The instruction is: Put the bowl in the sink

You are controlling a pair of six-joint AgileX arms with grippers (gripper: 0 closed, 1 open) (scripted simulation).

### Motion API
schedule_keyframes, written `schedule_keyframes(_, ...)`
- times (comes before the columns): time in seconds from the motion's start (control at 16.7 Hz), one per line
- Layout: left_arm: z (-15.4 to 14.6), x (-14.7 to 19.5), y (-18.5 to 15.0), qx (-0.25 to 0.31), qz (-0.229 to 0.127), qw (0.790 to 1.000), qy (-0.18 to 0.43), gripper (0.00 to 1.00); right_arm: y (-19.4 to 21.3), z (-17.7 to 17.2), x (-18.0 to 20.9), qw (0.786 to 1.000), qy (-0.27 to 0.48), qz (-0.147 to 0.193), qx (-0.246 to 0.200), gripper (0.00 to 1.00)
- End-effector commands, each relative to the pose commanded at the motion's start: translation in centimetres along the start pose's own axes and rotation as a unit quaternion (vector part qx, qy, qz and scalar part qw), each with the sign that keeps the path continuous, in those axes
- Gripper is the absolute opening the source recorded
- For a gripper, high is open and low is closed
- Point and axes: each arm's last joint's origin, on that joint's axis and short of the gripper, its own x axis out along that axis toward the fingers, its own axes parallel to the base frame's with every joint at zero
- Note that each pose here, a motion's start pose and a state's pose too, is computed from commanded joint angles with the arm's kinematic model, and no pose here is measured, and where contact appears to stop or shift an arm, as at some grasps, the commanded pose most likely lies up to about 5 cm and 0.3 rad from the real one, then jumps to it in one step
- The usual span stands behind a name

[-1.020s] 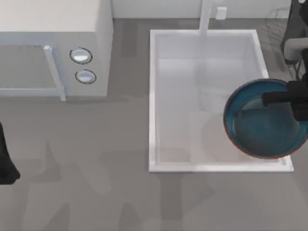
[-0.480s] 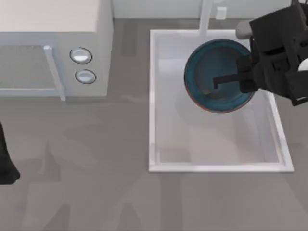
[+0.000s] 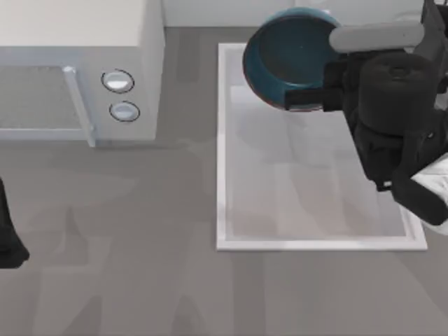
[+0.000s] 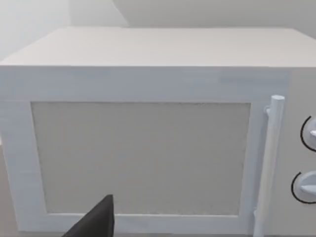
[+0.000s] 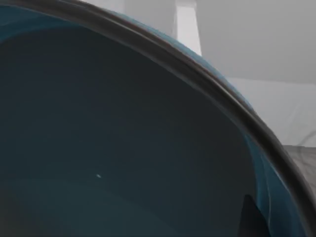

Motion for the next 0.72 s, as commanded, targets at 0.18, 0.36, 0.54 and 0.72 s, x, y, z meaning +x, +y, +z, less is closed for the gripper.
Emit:
schedule_keyframes(0.18,0.0,0.0,0.0,0.0,0.0,1.0,0.0,1.0,0.1,0.2,-1.2,0.998,-0.06,-0.012,0.022,0.0)
schedule_keyframes(0.36,0.0,0.0,0.0,0.0,0.0,1.0,0.0,1.0,0.0,0.4,-2.0,0.995,-0.09,-0.019,0.037,0.0)
schedule_keyframes(0.54,0.0,0.0,0.0,0.0,0.0,1.0,0.0,1.0,0.0,0.5,-2.1,0.995,-0.093,-0.02,0.039,0.0)
schedule_keyframes(0.72,0.0,0.0,0.0,0.0,0.0,1.0,0.0,1.0,0.0,0.4,-1.9,0.995,-0.091,-0.021,0.039,0.0)
